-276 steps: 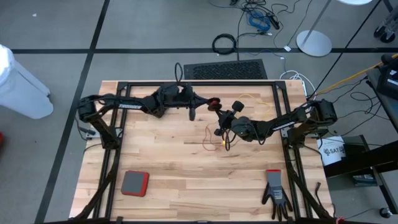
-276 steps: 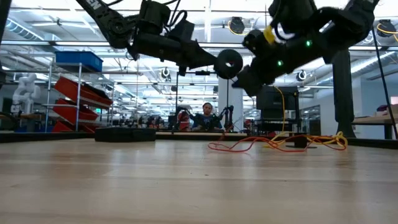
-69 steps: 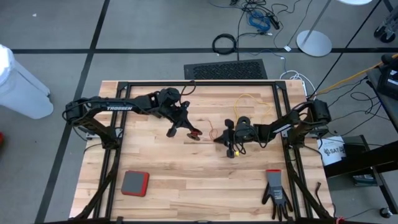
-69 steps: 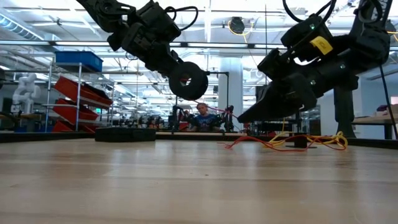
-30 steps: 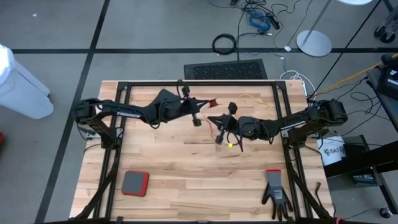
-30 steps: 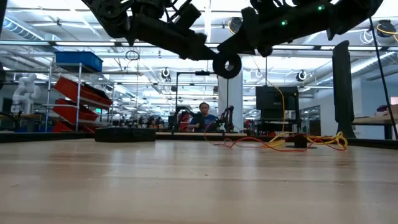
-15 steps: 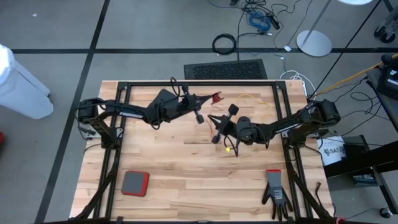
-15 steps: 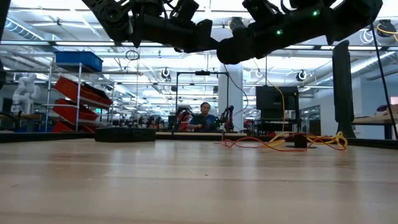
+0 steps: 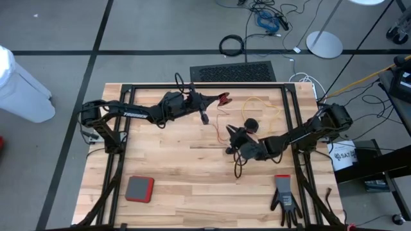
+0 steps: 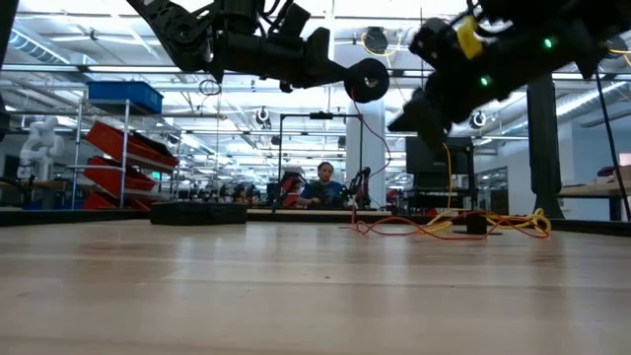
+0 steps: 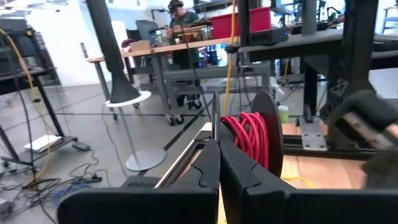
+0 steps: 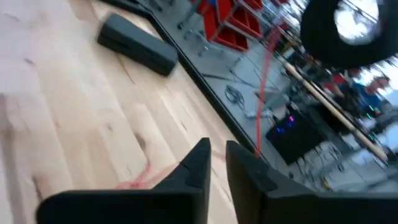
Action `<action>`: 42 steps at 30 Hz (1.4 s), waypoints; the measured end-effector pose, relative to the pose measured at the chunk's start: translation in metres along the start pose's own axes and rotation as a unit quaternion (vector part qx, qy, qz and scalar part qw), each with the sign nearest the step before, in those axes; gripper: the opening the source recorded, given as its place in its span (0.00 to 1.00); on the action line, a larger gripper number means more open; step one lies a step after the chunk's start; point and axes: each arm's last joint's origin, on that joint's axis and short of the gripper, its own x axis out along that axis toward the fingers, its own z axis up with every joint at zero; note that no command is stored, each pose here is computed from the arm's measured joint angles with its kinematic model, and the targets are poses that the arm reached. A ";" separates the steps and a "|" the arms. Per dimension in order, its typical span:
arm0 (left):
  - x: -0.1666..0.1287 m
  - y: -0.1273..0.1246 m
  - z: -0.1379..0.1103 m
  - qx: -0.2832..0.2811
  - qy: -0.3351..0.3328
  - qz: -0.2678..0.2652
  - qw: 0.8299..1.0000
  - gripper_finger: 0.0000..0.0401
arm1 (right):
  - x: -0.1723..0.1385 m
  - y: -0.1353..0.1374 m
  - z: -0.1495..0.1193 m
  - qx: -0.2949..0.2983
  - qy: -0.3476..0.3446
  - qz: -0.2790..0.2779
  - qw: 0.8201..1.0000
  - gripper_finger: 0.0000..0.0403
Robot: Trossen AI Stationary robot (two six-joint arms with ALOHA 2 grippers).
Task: Coil cords
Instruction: Coil the red wire onto the black spool
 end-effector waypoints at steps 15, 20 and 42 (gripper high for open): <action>0.000 -0.003 0.001 -0.014 -0.005 -0.034 0.999 0.00 | 0.018 -0.026 -0.047 0.092 -0.032 0.030 0.995 0.28; 0.000 -0.004 0.000 -0.014 -0.003 -0.041 0.999 0.00 | 0.031 -0.035 -0.051 0.104 -0.037 0.057 0.992 0.28; -0.001 -0.005 0.001 -0.026 -0.005 -0.054 0.998 0.00 | 0.052 -0.053 -0.051 0.108 -0.066 0.110 0.986 0.01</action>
